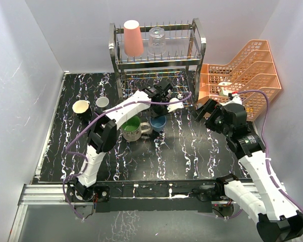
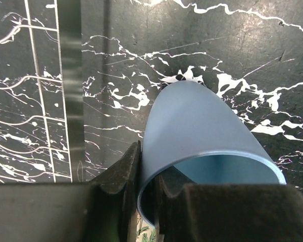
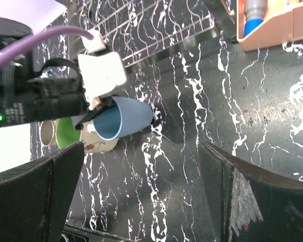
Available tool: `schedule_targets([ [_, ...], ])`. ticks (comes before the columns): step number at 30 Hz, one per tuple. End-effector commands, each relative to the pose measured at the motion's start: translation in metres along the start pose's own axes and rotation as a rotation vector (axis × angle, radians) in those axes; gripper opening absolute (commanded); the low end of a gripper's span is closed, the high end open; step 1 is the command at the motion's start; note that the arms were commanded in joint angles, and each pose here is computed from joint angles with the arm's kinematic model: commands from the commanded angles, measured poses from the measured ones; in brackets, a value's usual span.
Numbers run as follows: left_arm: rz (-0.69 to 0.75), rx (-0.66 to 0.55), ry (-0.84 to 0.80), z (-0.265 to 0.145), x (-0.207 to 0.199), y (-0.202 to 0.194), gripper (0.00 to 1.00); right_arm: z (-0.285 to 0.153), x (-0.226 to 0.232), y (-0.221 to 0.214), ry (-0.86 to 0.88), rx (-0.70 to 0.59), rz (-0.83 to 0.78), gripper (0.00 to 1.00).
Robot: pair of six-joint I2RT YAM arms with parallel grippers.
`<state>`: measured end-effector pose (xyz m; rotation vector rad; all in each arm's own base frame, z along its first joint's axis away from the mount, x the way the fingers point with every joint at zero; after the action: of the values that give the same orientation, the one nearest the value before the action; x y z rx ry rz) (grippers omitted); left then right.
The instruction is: Unload the cups from the dish rack
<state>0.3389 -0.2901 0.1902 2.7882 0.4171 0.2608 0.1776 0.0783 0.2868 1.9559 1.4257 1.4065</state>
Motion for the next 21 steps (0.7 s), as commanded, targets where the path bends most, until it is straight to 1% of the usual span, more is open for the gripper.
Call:
schedule_targets([
  [1,0.002,0.049,0.019,-0.013,0.001,-0.002,0.0,-0.015,0.013,0.026,0.034,-0.112,-0.035,0.98],
  [3,-0.004,0.06,0.026,-0.007,0.002,-0.003,0.0,-0.016,0.015,0.028,0.036,-0.119,-0.041,0.98],
  [7,-0.002,0.103,0.046,0.006,0.003,-0.009,0.1,-0.02,0.017,0.033,0.04,-0.136,-0.056,0.98],
  [8,-0.003,0.104,0.048,0.006,0.004,-0.01,0.15,-0.021,0.018,0.035,0.041,-0.143,-0.058,0.98],
  [12,-0.015,0.077,0.056,-0.002,0.004,-0.008,0.45,-0.025,0.024,0.044,0.052,-0.164,-0.083,0.98],
  [14,-0.029,0.045,0.073,-0.014,0.005,-0.003,0.64,-0.027,0.028,0.052,0.053,-0.164,-0.109,0.98],
  [16,-0.04,0.016,0.077,-0.028,0.005,0.001,0.79,-0.029,0.033,0.061,0.057,-0.173,-0.132,0.98],
  [20,-0.058,-0.071,0.107,-0.071,0.005,0.008,0.84,-0.032,0.043,0.077,0.073,-0.202,-0.169,0.98],
  [21,-0.059,-0.099,0.117,-0.084,0.005,0.008,0.87,-0.032,0.045,0.081,0.075,-0.21,-0.174,0.98],
])
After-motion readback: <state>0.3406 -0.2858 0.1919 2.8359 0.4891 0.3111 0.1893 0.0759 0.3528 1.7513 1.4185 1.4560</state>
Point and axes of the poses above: each gripper's point midway between its finger pads, its own z axis out along the fingers, its own x axis along the line the jaws close on, y = z × x, the point moved 10 cm from there along -z, back along the fingers, and after that the axes turned 7 degrees about -z, right-handed, at the moved point
